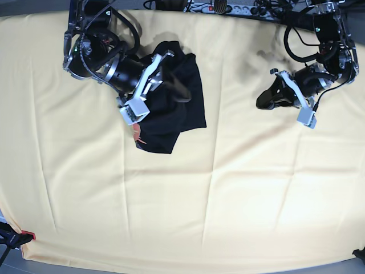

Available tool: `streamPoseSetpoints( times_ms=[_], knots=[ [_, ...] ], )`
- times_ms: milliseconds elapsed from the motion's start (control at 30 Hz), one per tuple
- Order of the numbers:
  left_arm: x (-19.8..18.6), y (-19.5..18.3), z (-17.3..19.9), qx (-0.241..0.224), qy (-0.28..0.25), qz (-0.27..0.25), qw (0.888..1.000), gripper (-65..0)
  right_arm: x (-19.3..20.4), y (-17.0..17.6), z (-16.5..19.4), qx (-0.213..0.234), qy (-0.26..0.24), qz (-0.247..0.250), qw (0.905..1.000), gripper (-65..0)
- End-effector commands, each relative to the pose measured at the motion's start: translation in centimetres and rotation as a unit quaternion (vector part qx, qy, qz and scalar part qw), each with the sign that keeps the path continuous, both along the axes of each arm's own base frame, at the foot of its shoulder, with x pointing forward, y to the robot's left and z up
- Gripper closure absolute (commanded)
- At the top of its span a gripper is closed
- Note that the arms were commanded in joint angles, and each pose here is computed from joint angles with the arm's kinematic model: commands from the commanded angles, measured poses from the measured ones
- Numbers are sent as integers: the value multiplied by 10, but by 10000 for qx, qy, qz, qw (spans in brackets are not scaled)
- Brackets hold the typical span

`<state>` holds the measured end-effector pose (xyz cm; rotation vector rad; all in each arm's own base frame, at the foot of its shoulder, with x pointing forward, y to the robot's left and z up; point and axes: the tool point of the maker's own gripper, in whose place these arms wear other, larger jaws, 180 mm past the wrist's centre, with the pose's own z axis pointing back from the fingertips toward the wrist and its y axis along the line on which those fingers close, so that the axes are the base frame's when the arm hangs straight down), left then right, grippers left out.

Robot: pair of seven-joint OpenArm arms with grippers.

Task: Fold the T-shirt properly
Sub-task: 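Grasp the strip's end with the right gripper and fold it toward the left gripper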

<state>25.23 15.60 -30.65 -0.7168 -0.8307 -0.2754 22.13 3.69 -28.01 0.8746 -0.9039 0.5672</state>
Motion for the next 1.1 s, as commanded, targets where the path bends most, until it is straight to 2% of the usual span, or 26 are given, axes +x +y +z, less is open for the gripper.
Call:
streamPoseSetpoints(
  times_ms=[0, 33, 200, 333, 433, 467, 500, 533, 600, 700, 767, 867, 967, 1067],
  knots=[
    [5, -1, 16, -121, -259, -30, 9996, 0, -1, 13, 19, 333, -238, 160, 9990, -475],
    [6, -1, 16, -139, -267, -31, 9995, -15, -5, 23, 23, 396, -273, 338, 9983, -525],
    [6, 0, 17, -114, -270, -43, 9996, -154, -8, 51, 54, 597, -767, 900, 9912, -527],
    [5, 0, 16, -96, -247, -54, 9996, -166, -10, 53, 80, 707, -1105, 1108, 9852, -527],
    [6, 1, 16, -100, -258, -49, 9996, -160, -2, 49, 74, 348, -1212, 1047, 9865, -520],
    [6, 0, 17, -126, -263, -52, 9996, -130, 3, 47, 71, 152, -1275, 984, 9868, -493],
    [5, -1, 19, -177, -272, -59, 9995, -59, 9, 44, 67, -55, -1347, 923, 9866, -423],
    [4, -2, 20, -238, -254, -98, 9993, 0, 15, 40, 65, -237, -1436, 856, 9856, -308],
    [-3, -11, 25, -453, -236, -369, 9980, 0, 25, 31, 59, -582, -1596, 688, 9831, -17],
    [-24, -29, 39, -921, -268, -1065, 9897, 0, 37, 17, 53, -939, -1879, 437, 9767, 0],
    [-32, -32, 34, -704, -217, -1320, 9885, 0, 45, 7, 51, -1170, -2092, 314, 9703, 0],
    [-39, -48, 40, -646, -351, -1646, 9836, 0, 57, -6, 42, -1452, -2215, 263, 9639, 0],
    [-57, -80, 46, -639, -525, -2330, 9690, 0, 73, -15, 25, -1626, -2035, 273, 9651, 0],
    [-80, -115, 49, -832, -481, -2985, 9496, 0, 95, -22, 11, -1729, -1854, 232, 9670, 0]
  ],
)
